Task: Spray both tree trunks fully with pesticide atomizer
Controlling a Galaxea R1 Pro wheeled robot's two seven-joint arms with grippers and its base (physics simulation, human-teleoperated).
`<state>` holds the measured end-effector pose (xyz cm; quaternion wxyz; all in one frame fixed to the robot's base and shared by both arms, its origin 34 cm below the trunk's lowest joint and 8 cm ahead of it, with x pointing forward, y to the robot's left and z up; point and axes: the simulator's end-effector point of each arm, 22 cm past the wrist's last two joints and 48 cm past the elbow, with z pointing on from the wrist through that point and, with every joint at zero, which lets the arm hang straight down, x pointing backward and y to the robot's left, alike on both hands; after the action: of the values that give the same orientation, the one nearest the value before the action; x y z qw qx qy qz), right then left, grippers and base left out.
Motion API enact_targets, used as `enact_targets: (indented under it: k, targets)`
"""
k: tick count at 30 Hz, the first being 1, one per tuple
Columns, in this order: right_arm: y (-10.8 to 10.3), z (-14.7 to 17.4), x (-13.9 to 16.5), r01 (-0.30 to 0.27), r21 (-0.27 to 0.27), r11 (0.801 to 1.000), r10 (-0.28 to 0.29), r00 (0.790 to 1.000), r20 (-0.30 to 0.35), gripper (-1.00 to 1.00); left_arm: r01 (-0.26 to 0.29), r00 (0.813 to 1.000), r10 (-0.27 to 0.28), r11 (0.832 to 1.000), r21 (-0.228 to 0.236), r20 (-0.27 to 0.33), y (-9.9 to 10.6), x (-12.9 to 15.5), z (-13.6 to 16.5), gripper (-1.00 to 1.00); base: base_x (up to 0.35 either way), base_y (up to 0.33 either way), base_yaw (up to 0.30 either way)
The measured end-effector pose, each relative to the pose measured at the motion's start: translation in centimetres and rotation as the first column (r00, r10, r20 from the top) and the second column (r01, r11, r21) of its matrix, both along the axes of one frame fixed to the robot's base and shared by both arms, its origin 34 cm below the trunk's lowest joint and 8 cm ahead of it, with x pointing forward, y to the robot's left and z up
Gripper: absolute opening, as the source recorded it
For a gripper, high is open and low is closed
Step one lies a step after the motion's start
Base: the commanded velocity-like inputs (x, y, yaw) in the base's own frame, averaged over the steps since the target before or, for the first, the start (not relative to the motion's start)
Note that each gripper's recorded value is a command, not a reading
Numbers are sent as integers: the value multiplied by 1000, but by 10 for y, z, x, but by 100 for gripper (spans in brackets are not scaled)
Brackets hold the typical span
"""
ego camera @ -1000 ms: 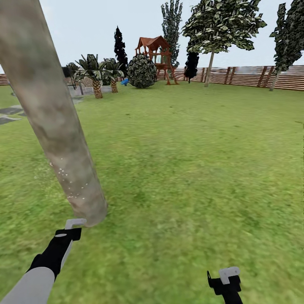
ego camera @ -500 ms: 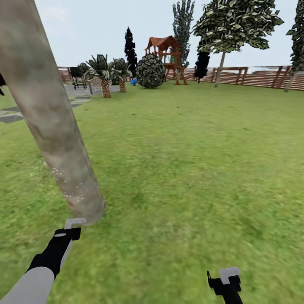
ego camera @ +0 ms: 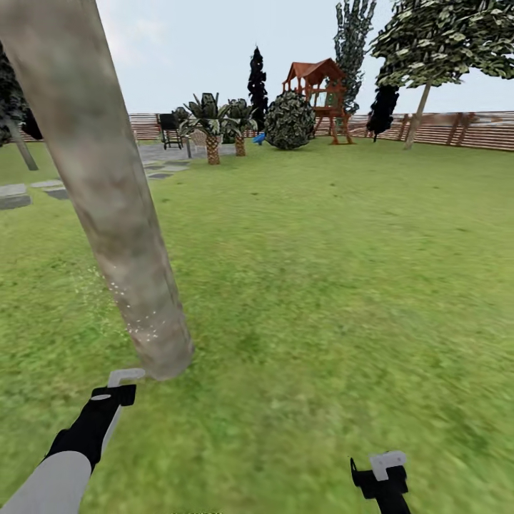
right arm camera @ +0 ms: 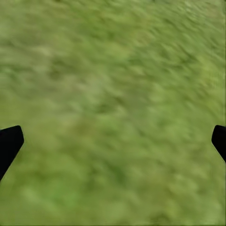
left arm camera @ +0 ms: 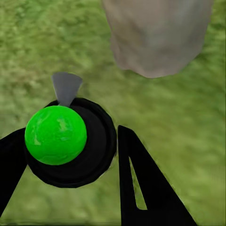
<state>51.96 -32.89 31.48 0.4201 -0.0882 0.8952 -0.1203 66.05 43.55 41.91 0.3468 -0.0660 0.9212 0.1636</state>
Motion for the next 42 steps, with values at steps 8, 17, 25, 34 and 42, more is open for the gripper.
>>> enact_targets:
  k: [8,17,25,34,42]
  targets:
    - [0,0,0,0,0,1000,0,1000,0,100,4,1000,-4,1000,2,-1,-1,0,0,-100,91,-126,41]
    - [0,0,0,1,0,1000,-1,1000,0,100,6,1000,-6,1000,2,-1,-2,1,0,-100,142,-240,0]
    - [0,0,0,1,0,1000,-1,1000,0,100,5,1000,-5,1000,2,-1,-2,1,0,-100,54,-266,0]
    - [0,0,0,0,0,1000,0,1000,0,100,5,1000,-5,1000,1,0,-3,1,0,-100,0,-272,71]
    - [0,0,0,0,0,1000,0,1000,0,100,5,1000,-5,1000,0,0,-3,1,0,-100,0,-272,255]
